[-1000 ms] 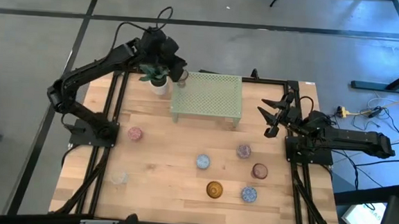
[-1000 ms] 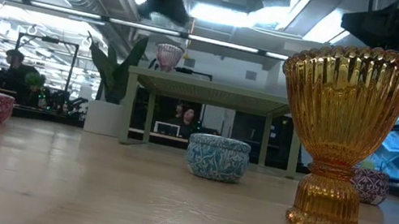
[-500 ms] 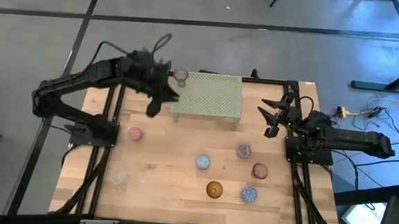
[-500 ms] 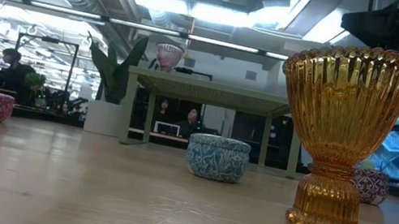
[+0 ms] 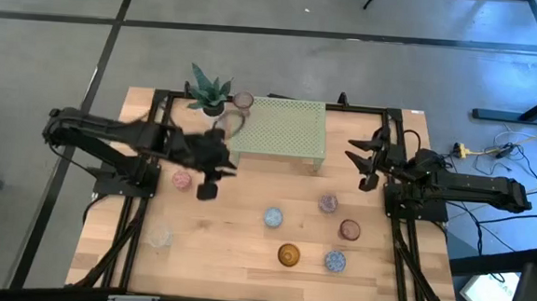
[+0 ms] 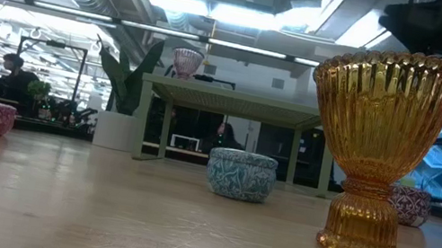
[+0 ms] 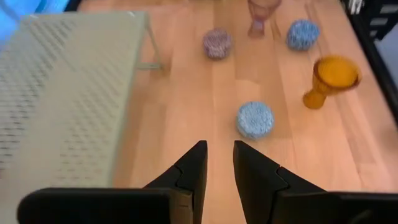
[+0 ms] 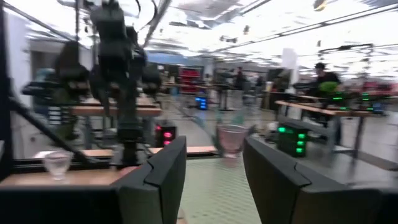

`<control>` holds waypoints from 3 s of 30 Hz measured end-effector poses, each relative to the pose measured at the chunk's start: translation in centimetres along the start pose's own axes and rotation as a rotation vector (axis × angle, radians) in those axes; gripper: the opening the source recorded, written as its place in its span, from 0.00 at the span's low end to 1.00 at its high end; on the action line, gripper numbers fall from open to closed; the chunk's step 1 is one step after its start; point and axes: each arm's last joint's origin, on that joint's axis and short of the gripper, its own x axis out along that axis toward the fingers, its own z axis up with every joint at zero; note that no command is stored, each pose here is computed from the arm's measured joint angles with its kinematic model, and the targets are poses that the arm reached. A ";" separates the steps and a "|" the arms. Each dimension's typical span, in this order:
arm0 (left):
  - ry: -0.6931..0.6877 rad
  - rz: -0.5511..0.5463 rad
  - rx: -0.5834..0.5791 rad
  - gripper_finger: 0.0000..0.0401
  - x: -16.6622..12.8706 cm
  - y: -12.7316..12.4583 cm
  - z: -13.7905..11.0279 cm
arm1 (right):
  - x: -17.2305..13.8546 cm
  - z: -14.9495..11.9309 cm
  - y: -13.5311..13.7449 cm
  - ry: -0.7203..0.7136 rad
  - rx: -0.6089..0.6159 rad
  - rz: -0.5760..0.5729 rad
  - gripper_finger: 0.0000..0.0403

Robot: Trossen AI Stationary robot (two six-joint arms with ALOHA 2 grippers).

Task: Pick & Place candle stick holders
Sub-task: Put the transparent glass candle holder on the shelf

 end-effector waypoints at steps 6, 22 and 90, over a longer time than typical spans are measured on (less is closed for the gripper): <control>-0.068 -0.014 -0.052 0.19 2.5 -2.5 -2.5 | 0.0 0.0 0.0 0.000 0.066 0.013 0.40; -0.033 -0.112 -0.072 0.19 -0.3 -7.5 -5.7 | 0.0 0.0 0.0 0.000 0.153 0.013 0.40; 0.810 -0.209 -0.321 0.19 -2.5 -5.6 -11.5 | 5.2 0.6 1.3 0.302 0.151 0.174 0.40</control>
